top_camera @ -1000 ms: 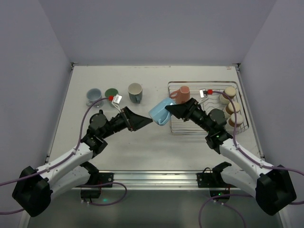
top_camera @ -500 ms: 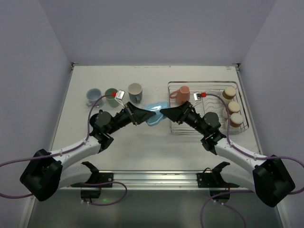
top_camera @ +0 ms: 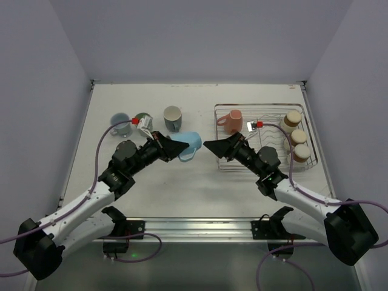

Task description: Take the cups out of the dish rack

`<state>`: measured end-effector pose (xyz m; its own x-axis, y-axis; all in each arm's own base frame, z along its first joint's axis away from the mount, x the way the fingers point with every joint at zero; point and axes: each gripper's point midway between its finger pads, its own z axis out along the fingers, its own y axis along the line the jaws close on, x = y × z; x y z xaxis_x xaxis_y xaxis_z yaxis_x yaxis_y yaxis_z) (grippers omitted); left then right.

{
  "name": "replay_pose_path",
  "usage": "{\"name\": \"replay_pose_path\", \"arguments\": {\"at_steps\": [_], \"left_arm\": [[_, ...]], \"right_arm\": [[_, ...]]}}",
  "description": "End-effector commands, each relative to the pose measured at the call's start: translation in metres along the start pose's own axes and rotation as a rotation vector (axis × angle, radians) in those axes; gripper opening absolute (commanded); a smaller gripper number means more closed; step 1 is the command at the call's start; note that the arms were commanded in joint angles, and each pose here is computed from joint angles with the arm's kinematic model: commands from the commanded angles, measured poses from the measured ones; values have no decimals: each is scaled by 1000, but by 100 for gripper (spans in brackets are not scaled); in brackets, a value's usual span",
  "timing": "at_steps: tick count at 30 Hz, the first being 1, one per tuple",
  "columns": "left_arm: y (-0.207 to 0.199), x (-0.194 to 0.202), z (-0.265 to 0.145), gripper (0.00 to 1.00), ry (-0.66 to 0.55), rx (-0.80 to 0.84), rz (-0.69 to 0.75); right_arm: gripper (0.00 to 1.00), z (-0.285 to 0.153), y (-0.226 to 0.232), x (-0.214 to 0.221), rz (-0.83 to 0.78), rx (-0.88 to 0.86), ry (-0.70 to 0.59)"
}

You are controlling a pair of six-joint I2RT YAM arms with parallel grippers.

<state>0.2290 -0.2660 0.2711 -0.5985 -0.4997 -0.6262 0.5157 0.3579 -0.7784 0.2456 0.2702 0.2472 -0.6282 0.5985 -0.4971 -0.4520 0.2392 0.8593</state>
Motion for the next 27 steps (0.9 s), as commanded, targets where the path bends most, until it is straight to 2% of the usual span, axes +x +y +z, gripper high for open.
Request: {"name": "replay_pose_path", "arguments": {"at_steps": [1,2,3,5,6,9,12,20,27], "left_arm": [[-13,-49,-15,0,-111,-115,237],[-18,-62,-18,0,-126,-154,264],[9,-55,-26,0,-71,-295,275],[28,-62,-26,0,-30,-431,344],[46,-51,-34,0,50,-521,354],[77,-39,-33,0,200,-656,411],[105,-34,-33,0,300,-774,466],[162,-25,-33,0,479,-973,558],[201,-11,-38,0,578,-1034,550]], "right_arm": [[99,2,-8,-15,-107,87,-49],[99,2,-11,-15,-117,104,-45],[99,2,-15,-16,-130,124,-43],[99,0,-28,-11,-161,179,-15],[99,-1,-28,-13,-171,191,-21],[99,-5,-27,-19,-219,222,-24],[99,-10,-26,-23,-273,257,-9],[99,-29,-26,-43,-399,367,-37],[99,-33,-30,-52,-453,431,-35]]}}
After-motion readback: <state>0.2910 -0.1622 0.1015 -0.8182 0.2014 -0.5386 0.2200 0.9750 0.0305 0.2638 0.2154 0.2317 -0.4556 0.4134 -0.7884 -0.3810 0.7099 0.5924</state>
